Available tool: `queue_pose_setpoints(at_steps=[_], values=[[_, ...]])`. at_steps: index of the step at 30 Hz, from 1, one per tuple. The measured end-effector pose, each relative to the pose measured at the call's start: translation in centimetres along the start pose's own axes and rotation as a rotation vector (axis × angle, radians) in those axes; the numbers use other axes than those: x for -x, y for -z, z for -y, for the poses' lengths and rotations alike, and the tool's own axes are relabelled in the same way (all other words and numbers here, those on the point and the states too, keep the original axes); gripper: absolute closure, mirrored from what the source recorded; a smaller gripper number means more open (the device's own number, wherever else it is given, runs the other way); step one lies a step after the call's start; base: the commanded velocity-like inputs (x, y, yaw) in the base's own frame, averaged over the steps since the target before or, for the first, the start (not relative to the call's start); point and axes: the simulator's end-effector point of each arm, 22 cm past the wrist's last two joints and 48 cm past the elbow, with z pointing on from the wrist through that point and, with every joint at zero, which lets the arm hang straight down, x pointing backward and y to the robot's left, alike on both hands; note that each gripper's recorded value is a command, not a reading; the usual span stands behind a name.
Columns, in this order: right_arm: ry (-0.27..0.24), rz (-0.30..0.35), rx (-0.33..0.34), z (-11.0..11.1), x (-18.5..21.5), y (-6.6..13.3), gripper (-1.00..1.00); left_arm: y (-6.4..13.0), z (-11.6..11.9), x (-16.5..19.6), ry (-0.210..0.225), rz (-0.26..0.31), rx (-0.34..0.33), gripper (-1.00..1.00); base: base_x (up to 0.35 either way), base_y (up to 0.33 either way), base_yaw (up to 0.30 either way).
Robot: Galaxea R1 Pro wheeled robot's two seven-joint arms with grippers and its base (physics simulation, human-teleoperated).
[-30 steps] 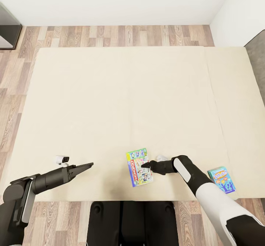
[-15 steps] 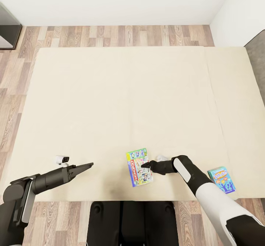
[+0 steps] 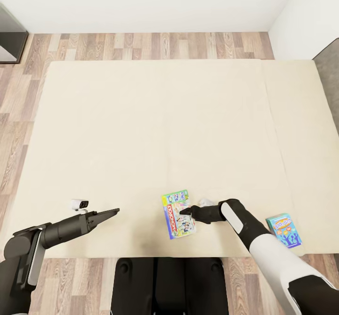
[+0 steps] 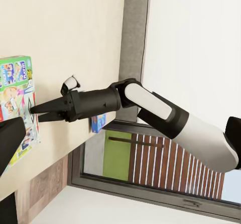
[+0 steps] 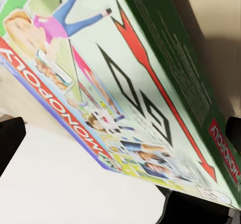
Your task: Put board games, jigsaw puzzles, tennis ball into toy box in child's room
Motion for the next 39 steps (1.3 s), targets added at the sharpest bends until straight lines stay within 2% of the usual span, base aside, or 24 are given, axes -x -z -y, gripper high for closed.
queue_pose_setpoints(at_steps=[39], values=[[0.006, -0.007, 0.011, -0.90, -0.30, -0.52, -1.00, 0.00, -0.02, -0.02, 0.000, 0.000, 0.001, -1.00, 0.000, 0.036, 0.000]])
